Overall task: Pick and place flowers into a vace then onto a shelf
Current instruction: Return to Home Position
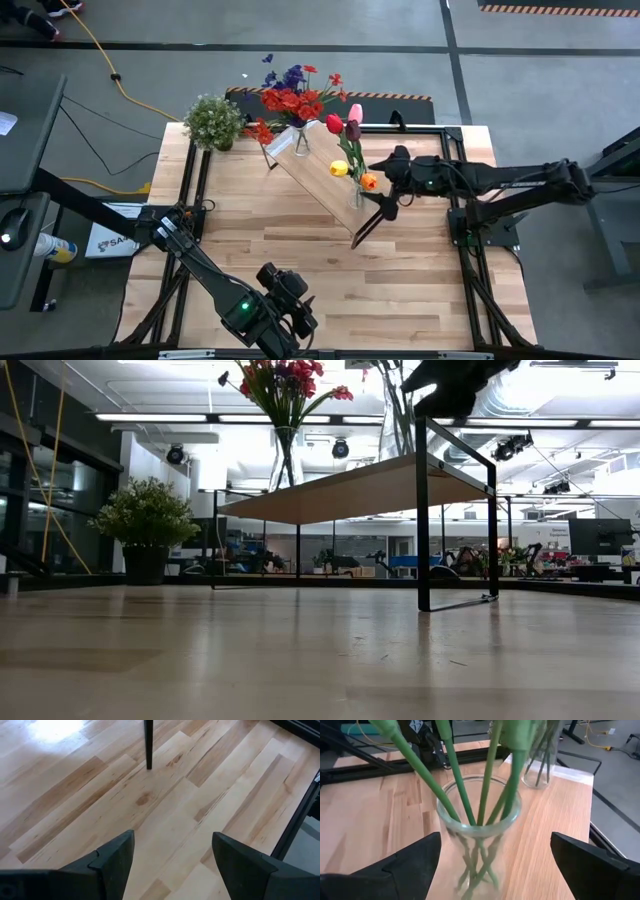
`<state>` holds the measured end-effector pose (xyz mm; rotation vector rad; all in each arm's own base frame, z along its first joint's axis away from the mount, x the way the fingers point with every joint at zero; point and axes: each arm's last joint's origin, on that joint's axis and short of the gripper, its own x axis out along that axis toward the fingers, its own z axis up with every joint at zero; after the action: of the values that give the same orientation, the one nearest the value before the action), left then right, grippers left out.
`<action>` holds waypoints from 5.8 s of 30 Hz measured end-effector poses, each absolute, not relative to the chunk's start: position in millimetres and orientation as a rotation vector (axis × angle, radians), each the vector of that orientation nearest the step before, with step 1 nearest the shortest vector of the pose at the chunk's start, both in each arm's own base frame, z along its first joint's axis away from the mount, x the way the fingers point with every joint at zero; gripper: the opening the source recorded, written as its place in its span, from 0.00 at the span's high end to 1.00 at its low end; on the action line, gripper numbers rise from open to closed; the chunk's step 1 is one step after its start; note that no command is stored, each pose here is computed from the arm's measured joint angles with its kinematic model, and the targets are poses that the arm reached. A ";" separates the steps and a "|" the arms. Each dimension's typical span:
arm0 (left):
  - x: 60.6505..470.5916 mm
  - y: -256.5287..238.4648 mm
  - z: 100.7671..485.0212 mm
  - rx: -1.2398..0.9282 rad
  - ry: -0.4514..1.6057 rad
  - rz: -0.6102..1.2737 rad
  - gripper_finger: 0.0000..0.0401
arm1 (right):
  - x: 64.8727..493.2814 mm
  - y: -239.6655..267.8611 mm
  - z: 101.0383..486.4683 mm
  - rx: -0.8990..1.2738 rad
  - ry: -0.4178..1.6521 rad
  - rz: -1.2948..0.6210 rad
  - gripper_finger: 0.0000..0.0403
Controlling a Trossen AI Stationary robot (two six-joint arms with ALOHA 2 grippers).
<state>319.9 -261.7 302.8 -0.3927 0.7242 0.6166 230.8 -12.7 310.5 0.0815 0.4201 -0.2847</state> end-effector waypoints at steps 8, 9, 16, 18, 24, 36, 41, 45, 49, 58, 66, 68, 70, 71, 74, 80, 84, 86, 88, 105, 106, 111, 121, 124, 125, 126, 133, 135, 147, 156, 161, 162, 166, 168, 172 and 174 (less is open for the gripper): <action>318.5 -260.4 302.3 -0.330 0.748 0.607 0.25 | 213.1 -10.5 322.8 0.125 0.382 -0.228 0.09; 318.6 -260.6 302.4 -0.326 0.750 0.604 0.25 | 210.6 -10.0 324.6 0.129 0.375 -0.212 0.09; 318.7 -260.6 302.4 -0.325 0.750 0.602 0.26 | 193.8 -5.6 337.2 0.160 0.321 -0.074 0.09; 318.6 -260.7 302.4 -0.324 0.750 0.602 0.25 | 188.8 -4.4 340.9 0.166 0.303 -0.034 0.09; 314.8 -257.1 303.9 -0.333 0.758 0.635 0.26 | 170.7 -1.7 352.7 0.174 0.236 0.047 0.09; 297.6 -238.1 314.6 -0.203 0.811 0.727 0.26 | 125.1 0.1 372.0 0.292 0.100 0.076 0.09; 292.8 -228.5 331.4 -0.100 0.787 0.677 0.25 | 103.7 1.8 377.1 0.359 0.056 0.122 0.09; 283.9 -213.2 355.6 -0.065 0.758 0.641 0.26 | 86.5 3.4 381.8 0.357 0.003 0.173 0.09; 271.1 -198.9 379.7 -0.022 0.707 0.612 0.25 | 71.3 4.0 384.9 0.341 -0.049 0.188 0.09; 244.9 -176.2 415.2 -0.003 0.661 0.550 0.26 | 46.5 4.8 378.8 0.326 -0.040 0.194 0.09; 220.5 -155.3 417.9 -0.024 0.640 0.569 0.26 | 30.9 5.2 375.3 0.323 -0.050 0.195 0.09; 211.9 -148.1 409.1 -0.067 0.638 0.603 0.26 | 27.0 5.3 375.3 0.321 -0.064 0.197 0.09; 201.8 -139.9 398.0 -0.114 0.635 0.643 0.25 | 23.3 5.4 375.4 0.317 -0.078 0.200 0.09; 197.4 -136.2 392.2 -0.138 0.631 0.664 0.25 | 21.3 5.5 375.5 0.313 -0.085 0.201 0.09; 185.9 -127.3 374.8 -0.179 0.628 0.709 0.25 | 13.7 5.7 374.7 0.288 -0.109 0.203 0.09; 170.4 -114.8 356.1 -0.202 0.596 0.729 0.25 | -3.3 5.3 371.7 0.273 -0.157 0.179 0.09; 160.0 -105.3 353.1 -0.213 0.551 0.730 0.25 | -14.7 5.1 367.0 0.255 -0.171 0.163 0.09; 156.8 -102.1 351.3 -0.226 0.511 0.729 0.26 | -20.6 5.3 362.4 0.253 -0.157 0.163 0.09; 152.8 -97.9 348.7 -0.223 0.477 0.725 0.26 | -25.8 5.4 358.2 0.276 -0.145 0.162 0.09; 121.9 -70.2 298.5 -0.361 0.288 0.625 0.25 | -40.2 2.1 344.9 0.335 -0.104 0.031 0.09; 120.8 -69.2 296.4 -0.368 0.279 0.616 0.25 | -40.1 1.8 343.7 0.338 -0.094 0.017 0.09; 114.8 -64.3 285.0 -0.403 0.260 0.589 0.25 | -40.1 1.7 340.4 0.335 -0.061 0.007 0.09; 116.6 -66.1 264.3 -0.447 0.218 0.533 0.25 | -40.1 2.5 339.8 0.339 -0.052 0.033 0.09; 119.7 -68.6 253.7 -0.462 0.198 0.524 0.25 | -40.3 2.5 341.4 0.338 -0.070 0.036 0.09; 120.9 -69.6 251.1 -0.470 0.190 0.518 0.25 | -40.4 2.5 342.3 0.337 -0.079 0.038 0.09; 122.1 -70.7 249.1 -0.482 0.178 0.510 0.25 | -40.4 2.5 342.9 0.337 -0.086 0.040 0.09; 128.4 -76.3 235.8 -0.507 0.114 0.447 0.25 | -34.5 3.0 342.3 0.358 -0.113 0.068 0.09; 129.6 -77.6 233.9 -0.502 0.110 0.422 0.25 | -25.8 3.8 339.0 0.351 -0.121 0.107 0.09; 132.3 -81.8 236.2 -0.437 0.135 0.310 0.25 | 1.1 5.7 325.7 0.335 -0.156 0.205 0.09; 134.1 -83.6 243.7 -0.371 0.099 0.274 0.25 | 0.3 8.5 325.5 0.306 -0.137 0.302 0.09; 138.4 -80.5 246.4 -0.350 0.098 0.239 0.26 | 0.6 8.7 323.8 0.302 -0.119 0.304 0.09; 139.8 -78.0 245.5 -0.345 0.104 0.251 0.25 | 0.7 8.7 323.4 0.303 -0.115 0.304 0.09; 147.3 -64.6 243.8 -0.340 0.126 0.280 0.25 | 0.7 8.7 322.7 0.304 -0.106 0.303 0.09; 151.5 -57.4 243.4 -0.333 0.141 0.273 0.25 | 0.6 9.0 322.7 0.307 -0.105 0.314 0.09; 158.2 -41.5 242.8 -0.328 0.157 0.288 0.26 | 0.4 9.6 322.7 0.307 -0.101 0.336 0.09; 159.6 -34.0 243.3 -0.336 0.153 0.311 0.25 | 0.3 9.9 322.6 0.306 -0.099 0.345 0.09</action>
<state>159.6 -34.0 243.3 -0.3356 0.1528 0.3108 0.3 9.9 322.6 0.3063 -0.0987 0.3446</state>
